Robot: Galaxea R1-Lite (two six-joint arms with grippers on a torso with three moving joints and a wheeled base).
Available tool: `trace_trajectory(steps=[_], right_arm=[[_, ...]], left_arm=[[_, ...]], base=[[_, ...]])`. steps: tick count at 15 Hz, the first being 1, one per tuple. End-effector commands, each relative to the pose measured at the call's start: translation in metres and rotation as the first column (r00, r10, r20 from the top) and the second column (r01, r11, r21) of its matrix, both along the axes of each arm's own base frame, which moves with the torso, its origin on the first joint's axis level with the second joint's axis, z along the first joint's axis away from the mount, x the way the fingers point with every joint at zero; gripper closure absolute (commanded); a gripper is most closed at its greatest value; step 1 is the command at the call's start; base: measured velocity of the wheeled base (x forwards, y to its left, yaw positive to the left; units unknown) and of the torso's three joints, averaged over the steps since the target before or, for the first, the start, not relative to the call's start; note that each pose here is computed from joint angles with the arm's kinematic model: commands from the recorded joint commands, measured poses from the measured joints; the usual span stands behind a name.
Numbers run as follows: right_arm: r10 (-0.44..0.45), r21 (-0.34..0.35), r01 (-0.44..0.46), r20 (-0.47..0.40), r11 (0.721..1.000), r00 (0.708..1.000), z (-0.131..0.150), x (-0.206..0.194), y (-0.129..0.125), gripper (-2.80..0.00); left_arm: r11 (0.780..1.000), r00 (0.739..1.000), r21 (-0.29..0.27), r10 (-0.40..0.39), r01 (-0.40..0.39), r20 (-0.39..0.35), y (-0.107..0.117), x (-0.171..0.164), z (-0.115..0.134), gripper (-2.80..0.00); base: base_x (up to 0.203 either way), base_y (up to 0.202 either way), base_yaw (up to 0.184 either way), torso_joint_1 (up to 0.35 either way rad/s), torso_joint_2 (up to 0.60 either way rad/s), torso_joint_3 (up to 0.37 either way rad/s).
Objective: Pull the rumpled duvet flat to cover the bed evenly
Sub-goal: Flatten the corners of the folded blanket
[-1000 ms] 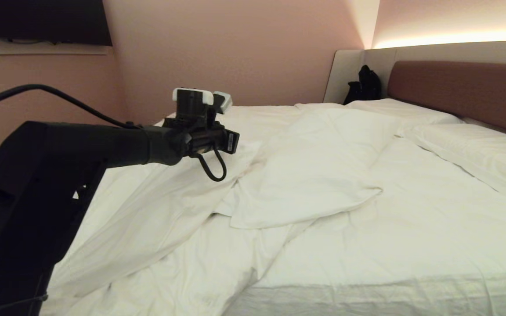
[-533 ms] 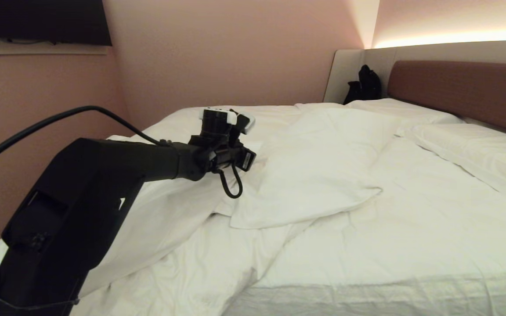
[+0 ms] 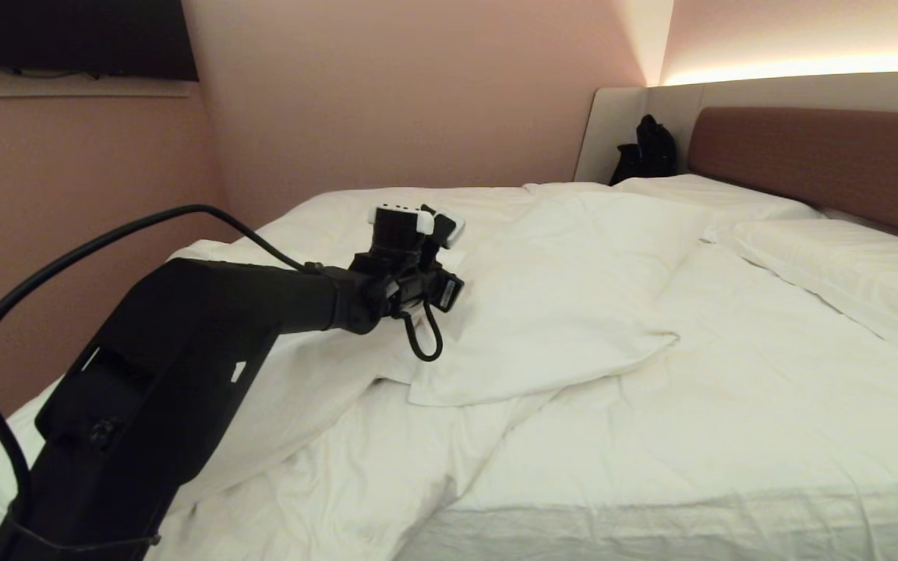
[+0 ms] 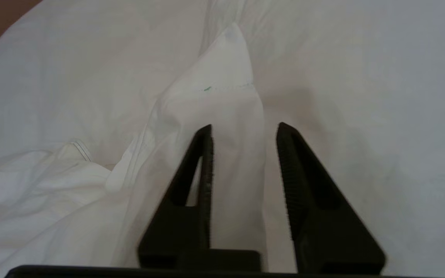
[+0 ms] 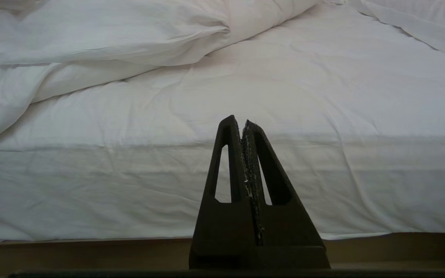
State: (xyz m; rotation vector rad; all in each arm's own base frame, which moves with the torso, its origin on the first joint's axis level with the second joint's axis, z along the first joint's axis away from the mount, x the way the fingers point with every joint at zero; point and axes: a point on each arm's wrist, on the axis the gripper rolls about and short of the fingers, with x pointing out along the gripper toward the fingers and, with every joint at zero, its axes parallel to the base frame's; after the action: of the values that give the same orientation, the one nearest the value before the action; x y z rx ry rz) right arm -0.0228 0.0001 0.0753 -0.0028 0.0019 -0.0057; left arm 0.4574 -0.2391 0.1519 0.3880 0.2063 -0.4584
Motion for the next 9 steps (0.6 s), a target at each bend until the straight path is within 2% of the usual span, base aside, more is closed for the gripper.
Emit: trace_trajectory(steps=[1,2,4,9], right_arm=[[0.001,0.0,-0.001,-0.001,1.0,1.0,0.0,0.0,0.0,0.0],[0.001,0.0,-0.001,-0.001,1.0,1.0,0.0,0.0,0.0,0.0],[0.001,0.0,-0.001,-0.001,1.0,1.0,0.0,0.0,0.0,0.0],[0.001,0.0,-0.001,-0.001,1.0,1.0,0.0,0.0,0.0,0.0]], left_arm=[[1.0,0.999,-0.007,-0.005,0.005,0.032,-0.009,-0.008,0.009,-2.8],[1.0,0.997,-0.013,-0.02,0.02,0.069,-0.018,-0.014,0.013,-2.8],[0.999,0.995,0.0,-0.042,0.042,0.088,-0.027,-0.019,0.014,-2.8],[0.999,0.996,0.049,-0.004,0.0,0.084,-0.032,-0.012,-0.004,-2.8]], base=[[0.0,0.0,0.0,0.0,0.0,0.0],[0.0,0.0,0.0,0.0,0.0,0.0],[0.0,0.0,0.0,0.0,0.0,0.0],[0.0,0.0,0.0,0.0,0.0,0.0]])
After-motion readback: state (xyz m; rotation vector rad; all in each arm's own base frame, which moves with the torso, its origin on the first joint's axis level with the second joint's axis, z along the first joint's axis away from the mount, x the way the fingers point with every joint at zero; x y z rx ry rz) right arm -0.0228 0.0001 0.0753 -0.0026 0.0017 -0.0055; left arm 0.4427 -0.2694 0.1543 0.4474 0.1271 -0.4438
